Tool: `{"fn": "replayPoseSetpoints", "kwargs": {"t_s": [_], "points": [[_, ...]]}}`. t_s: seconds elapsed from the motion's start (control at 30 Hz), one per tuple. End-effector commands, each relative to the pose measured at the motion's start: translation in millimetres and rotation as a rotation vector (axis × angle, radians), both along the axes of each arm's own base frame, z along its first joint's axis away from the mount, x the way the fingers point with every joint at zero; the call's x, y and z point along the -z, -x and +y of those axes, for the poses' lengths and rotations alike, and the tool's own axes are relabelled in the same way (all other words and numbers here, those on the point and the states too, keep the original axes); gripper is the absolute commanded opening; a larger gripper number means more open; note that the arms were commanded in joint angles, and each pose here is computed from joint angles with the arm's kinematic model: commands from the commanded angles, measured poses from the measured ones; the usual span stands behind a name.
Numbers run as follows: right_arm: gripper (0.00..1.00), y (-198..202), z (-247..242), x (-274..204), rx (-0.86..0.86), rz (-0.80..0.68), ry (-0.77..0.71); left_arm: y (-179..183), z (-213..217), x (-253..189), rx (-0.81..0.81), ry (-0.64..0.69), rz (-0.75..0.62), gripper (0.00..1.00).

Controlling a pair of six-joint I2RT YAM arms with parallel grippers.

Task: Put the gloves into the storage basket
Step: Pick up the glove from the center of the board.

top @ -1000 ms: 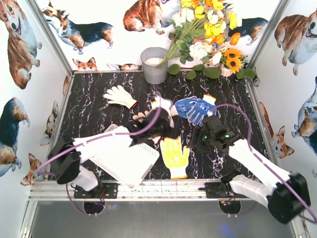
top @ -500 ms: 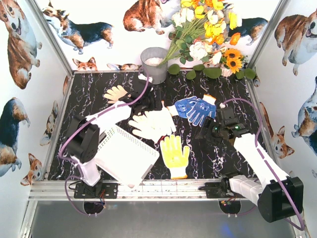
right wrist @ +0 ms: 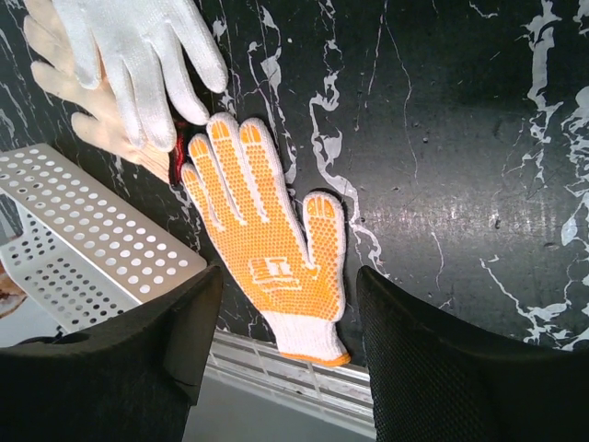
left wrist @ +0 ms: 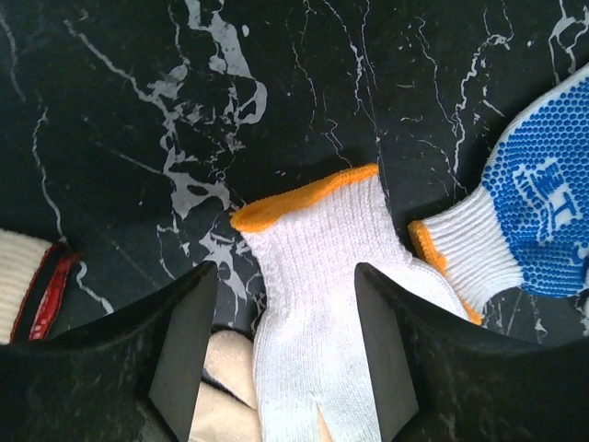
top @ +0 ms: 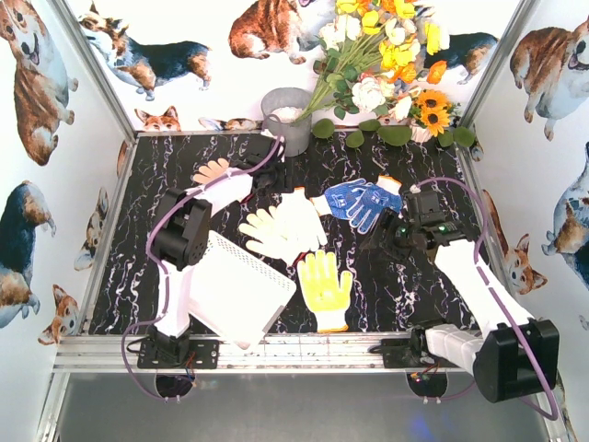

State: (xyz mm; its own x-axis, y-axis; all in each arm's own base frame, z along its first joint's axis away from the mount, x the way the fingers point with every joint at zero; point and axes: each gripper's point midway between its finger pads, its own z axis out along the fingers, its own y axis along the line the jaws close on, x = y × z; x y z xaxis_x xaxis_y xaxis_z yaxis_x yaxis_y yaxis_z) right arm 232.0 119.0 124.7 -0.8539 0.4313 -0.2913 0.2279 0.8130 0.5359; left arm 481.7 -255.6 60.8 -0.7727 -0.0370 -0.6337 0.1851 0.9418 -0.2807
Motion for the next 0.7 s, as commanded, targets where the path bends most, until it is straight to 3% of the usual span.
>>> {"fn": "replayPoseSetpoints", "kwargs": {"t_s": [0.0, 0.23, 0.4, 0.67], "points": [[0.61, -18, 7, -22, -0.003, -0.065, -0.054, -10, 0, 7, 0.051, -0.017, 0.001, 0.53], [0.58, -7, 1, -19, 0.001, -0.019, -0.021, -9, -3, 29, 0.076, -0.002, 0.029, 0.48], [0.56, -5, 0, -16, 0.032, -0.029, -0.033, -8, -8, 46, 0.107, 0.011, 0.051, 0.38], [0.56, -1, -3, -24, 0.048, -0.059, -0.029, -10, -15, 47, 0.141, 0.041, 0.034, 0.29]]}}
